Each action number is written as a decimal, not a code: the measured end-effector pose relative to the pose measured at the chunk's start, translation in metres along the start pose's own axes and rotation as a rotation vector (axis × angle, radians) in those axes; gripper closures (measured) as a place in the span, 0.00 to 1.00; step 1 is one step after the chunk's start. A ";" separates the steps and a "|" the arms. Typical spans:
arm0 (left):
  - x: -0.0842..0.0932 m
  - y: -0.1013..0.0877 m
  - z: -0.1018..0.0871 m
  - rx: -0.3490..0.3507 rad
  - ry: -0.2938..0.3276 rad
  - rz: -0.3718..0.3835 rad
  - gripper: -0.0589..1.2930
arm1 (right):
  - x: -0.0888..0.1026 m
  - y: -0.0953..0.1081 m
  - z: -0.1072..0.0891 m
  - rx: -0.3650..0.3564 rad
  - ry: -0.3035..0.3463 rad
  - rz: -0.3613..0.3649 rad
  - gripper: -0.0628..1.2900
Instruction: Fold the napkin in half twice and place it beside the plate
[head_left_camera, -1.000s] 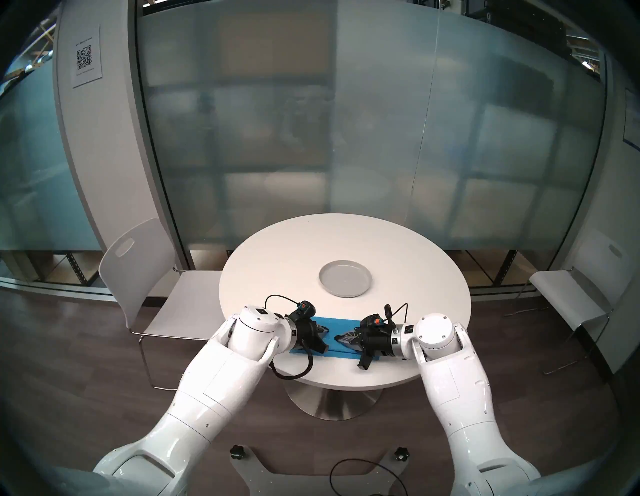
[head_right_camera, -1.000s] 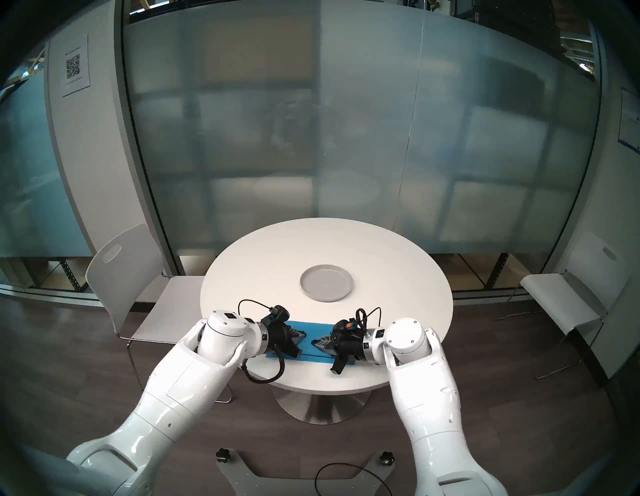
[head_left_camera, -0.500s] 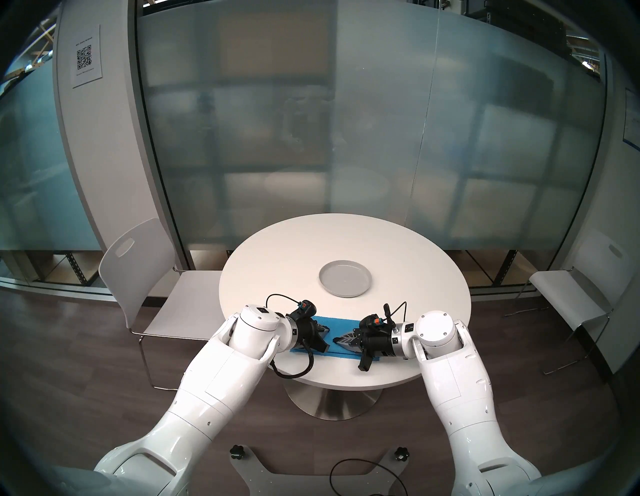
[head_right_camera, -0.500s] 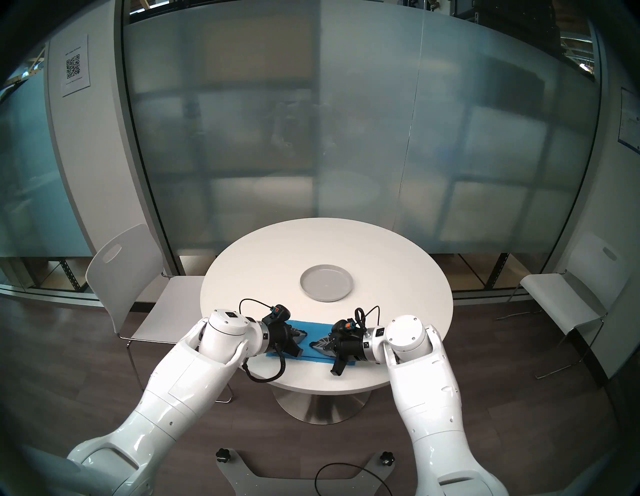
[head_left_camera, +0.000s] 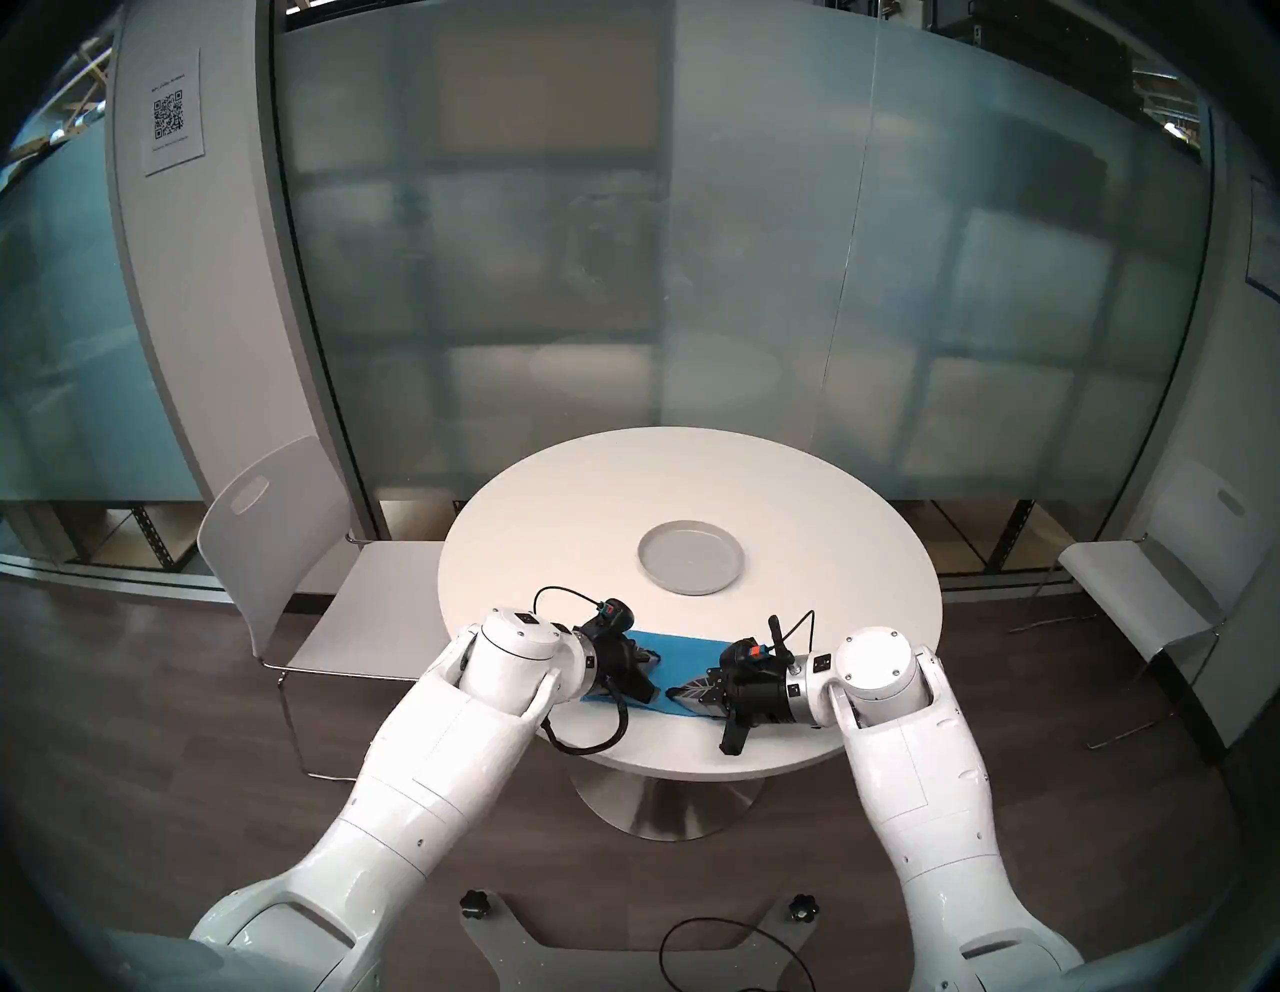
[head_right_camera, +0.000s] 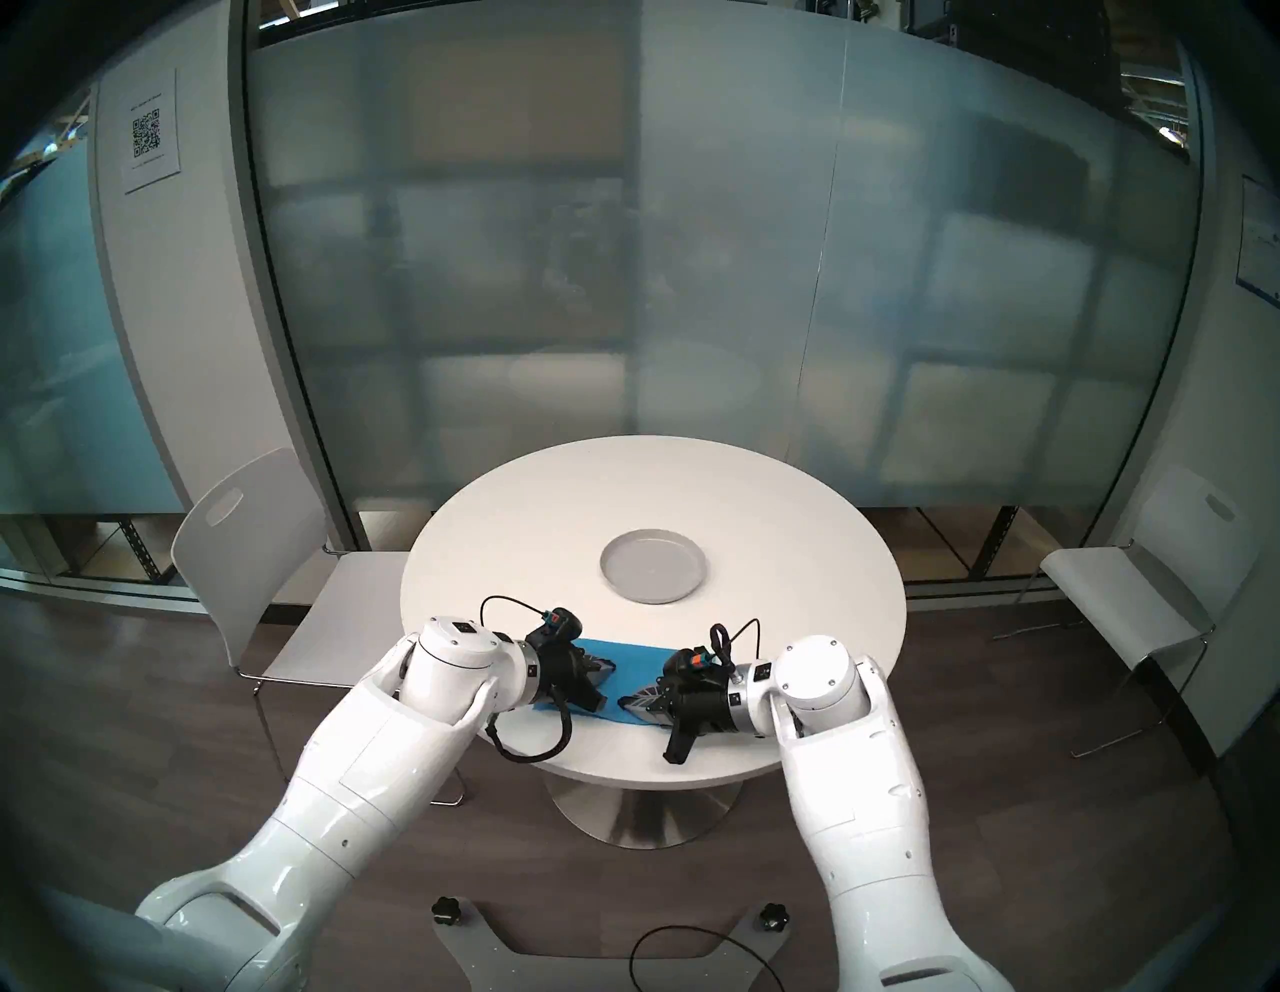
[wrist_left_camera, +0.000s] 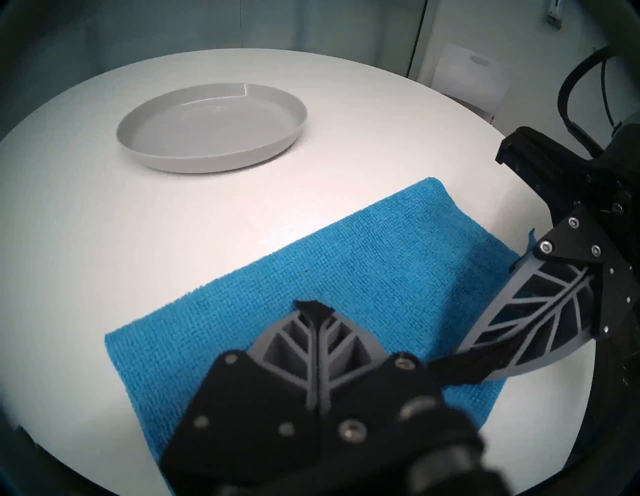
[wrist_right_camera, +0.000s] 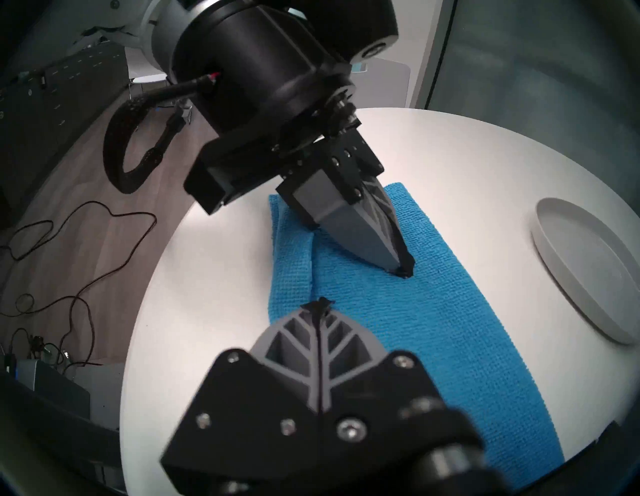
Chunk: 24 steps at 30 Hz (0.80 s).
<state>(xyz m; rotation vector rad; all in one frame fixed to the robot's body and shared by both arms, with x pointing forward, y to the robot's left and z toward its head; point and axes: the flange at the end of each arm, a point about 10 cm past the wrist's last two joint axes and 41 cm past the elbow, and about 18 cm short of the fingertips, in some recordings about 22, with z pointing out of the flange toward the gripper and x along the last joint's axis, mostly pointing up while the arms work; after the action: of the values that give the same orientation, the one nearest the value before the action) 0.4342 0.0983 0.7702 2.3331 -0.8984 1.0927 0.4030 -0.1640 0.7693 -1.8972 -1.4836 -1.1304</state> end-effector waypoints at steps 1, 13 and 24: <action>0.000 0.000 0.000 0.000 0.000 0.000 0.97 | -0.001 -0.002 -0.001 0.002 -0.001 0.001 0.97; 0.001 -0.001 0.001 0.000 -0.003 0.005 0.97 | -0.001 -0.016 -0.014 0.014 -0.006 0.004 0.97; 0.003 -0.003 0.002 0.002 -0.004 0.009 0.97 | 0.002 -0.028 -0.027 0.036 0.001 0.011 0.97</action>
<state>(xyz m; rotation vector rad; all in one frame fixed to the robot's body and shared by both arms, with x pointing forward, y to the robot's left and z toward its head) 0.4388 0.0979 0.7705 2.3355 -0.9111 1.0935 0.3679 -0.1751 0.7819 -1.8778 -1.4809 -1.0923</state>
